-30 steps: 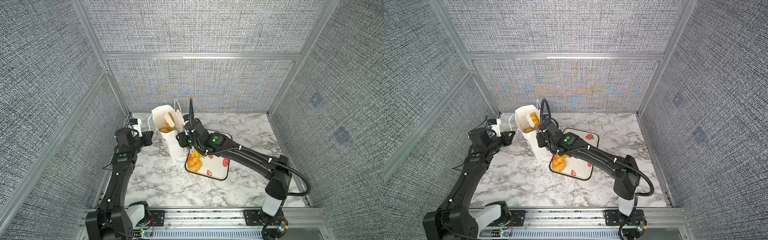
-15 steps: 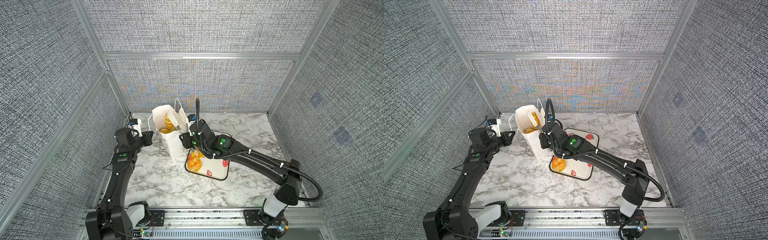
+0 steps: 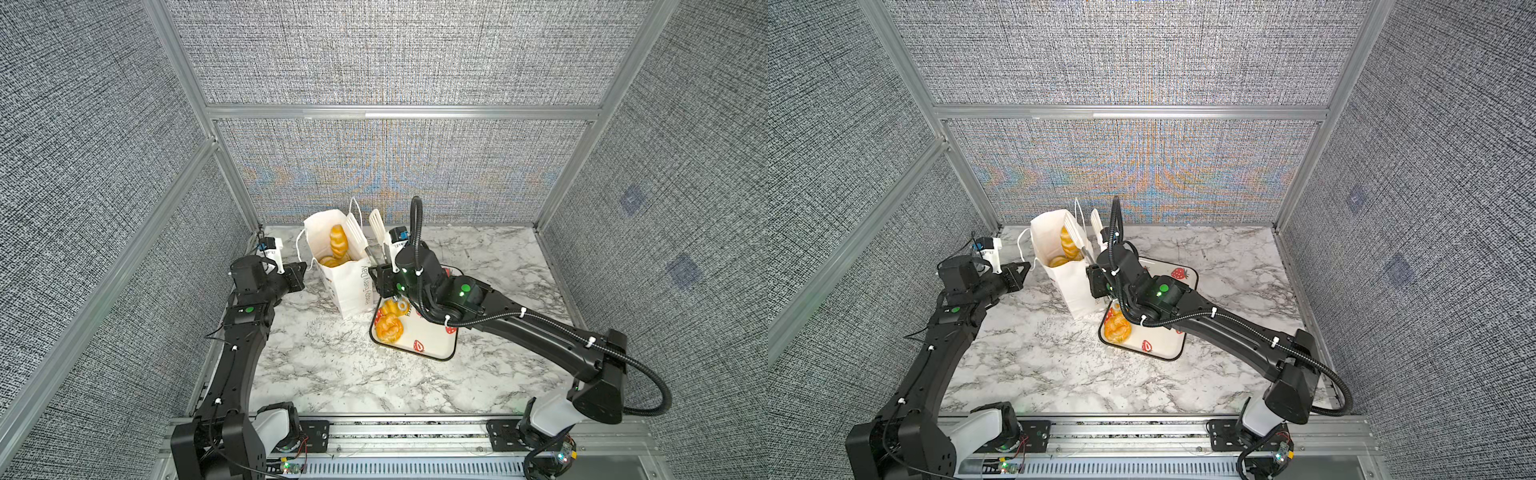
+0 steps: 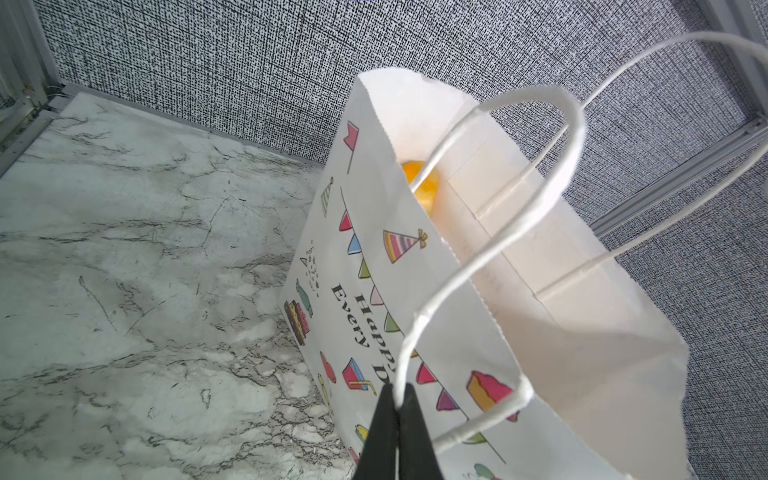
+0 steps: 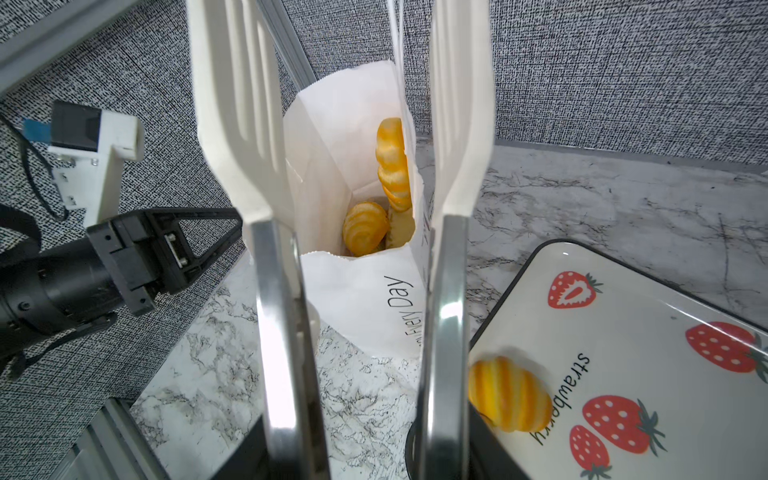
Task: Place the fake bread into the paper bag
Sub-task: 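Move the open tongs with the right gripper back over the tray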
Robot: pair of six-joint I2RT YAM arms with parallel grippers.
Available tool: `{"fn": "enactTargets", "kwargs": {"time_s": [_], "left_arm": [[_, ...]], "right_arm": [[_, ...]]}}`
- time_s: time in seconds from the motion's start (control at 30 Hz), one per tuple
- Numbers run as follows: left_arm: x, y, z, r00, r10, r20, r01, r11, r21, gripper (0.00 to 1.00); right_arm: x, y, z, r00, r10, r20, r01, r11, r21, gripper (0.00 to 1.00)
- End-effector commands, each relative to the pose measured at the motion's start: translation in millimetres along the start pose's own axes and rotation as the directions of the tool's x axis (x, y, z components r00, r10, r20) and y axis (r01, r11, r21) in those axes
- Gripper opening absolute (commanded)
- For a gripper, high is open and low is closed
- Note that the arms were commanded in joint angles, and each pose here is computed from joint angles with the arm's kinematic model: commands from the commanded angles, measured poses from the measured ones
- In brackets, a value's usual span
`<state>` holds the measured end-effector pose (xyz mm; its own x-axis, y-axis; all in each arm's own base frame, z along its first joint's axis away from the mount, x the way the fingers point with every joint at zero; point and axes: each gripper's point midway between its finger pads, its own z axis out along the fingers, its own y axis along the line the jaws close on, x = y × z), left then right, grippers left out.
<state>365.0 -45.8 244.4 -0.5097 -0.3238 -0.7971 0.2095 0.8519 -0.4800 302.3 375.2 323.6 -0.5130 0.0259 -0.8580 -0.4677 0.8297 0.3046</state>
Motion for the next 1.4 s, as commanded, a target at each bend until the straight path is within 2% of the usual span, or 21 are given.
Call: {"fn": "enactTargets", "kwargs": {"time_s": [0.0,0.63,1.17,1.37], "left_arm": [[-2.4,-1.0,0.0,1.0,0.009,0.011,-0.009,1.0,0.005,0.0],[-2.6,-0.7,-0.6,1.0,0.01,0.012,-0.01,1.0,0.001,0.0],[-3.2,-1.4,-1.0,1.0,0.012,0.014,-0.012,1.0,0.003,0.0],[-2.7,-0.8,-0.4,1.0,0.008,0.012,-0.008,1.0,0.002,0.0]], "right_arm": [[-19.4,0.3,-10.1,0.996,0.013,0.083,-0.013,1.0,-0.001,0.48],[-19.3,-50.3,-55.6,0.986,0.037,0.162,-0.058,0.991,0.121,0.48],[43.2,-95.5,-58.3,0.995,0.087,0.048,-0.096,0.971,0.219,0.48],[72.5,-101.3,-54.8,0.994,0.111,-0.015,-0.105,0.971,0.213,0.49]]}}
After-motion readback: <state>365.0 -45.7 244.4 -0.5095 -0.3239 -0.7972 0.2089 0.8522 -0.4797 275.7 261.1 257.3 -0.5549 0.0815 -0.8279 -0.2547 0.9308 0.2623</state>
